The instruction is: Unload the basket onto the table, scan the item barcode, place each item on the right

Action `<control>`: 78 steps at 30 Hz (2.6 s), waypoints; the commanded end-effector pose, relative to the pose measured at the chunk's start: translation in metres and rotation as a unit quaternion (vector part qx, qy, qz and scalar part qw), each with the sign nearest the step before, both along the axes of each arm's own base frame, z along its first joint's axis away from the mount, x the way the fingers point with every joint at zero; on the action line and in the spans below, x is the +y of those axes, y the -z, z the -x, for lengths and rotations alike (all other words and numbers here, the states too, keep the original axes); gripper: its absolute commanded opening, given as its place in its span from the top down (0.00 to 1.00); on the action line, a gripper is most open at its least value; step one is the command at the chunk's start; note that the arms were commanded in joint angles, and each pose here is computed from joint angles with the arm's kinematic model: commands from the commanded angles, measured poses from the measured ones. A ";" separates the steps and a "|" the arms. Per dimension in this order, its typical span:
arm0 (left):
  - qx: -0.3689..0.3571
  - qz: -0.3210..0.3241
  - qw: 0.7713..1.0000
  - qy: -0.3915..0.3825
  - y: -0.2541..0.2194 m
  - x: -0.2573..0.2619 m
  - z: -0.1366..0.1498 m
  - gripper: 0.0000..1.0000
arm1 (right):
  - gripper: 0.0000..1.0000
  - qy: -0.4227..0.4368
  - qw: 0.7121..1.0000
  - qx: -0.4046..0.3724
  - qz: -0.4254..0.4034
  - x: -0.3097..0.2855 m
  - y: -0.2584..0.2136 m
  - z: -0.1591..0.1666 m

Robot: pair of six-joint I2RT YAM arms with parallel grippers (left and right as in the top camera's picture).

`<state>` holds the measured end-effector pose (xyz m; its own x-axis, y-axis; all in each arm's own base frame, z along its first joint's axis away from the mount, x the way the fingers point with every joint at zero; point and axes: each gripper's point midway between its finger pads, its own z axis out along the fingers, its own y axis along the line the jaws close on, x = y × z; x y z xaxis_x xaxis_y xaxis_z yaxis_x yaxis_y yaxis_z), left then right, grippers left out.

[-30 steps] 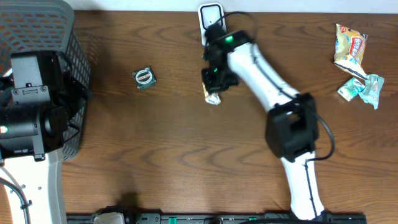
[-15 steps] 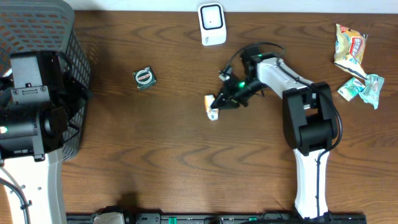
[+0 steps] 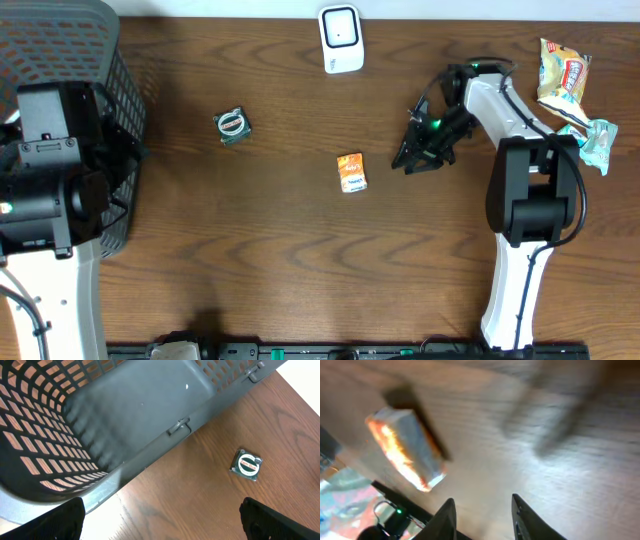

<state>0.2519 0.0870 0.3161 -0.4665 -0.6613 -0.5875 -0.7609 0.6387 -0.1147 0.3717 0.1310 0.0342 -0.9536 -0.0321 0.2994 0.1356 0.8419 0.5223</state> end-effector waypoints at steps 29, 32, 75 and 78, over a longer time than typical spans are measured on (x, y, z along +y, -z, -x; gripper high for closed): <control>0.002 0.000 1.000 -0.011 0.002 0.003 0.002 0.02 | 0.99 -0.052 0.997 -0.050 -0.027 0.087 0.017 0.018; 0.002 0.000 1.000 -0.011 0.002 0.003 0.002 0.03 | 0.99 -0.032 0.997 -0.048 -0.051 0.078 -0.003 0.012; 0.002 0.000 1.000 -0.011 0.002 0.003 0.002 0.02 | 0.67 -0.021 0.991 -0.109 0.077 0.008 -0.029 -0.007; 0.002 0.000 1.000 -0.011 0.002 0.003 0.002 0.02 | 0.65 -0.034 0.992 -0.100 0.074 0.016 -0.034 -0.001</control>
<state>0.2519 0.0870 0.3161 -0.4663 -0.6612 -0.5877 -0.7608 0.6387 -0.1150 0.3751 0.1416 0.0626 -0.9923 -0.0424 0.1167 0.0082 0.9155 0.4023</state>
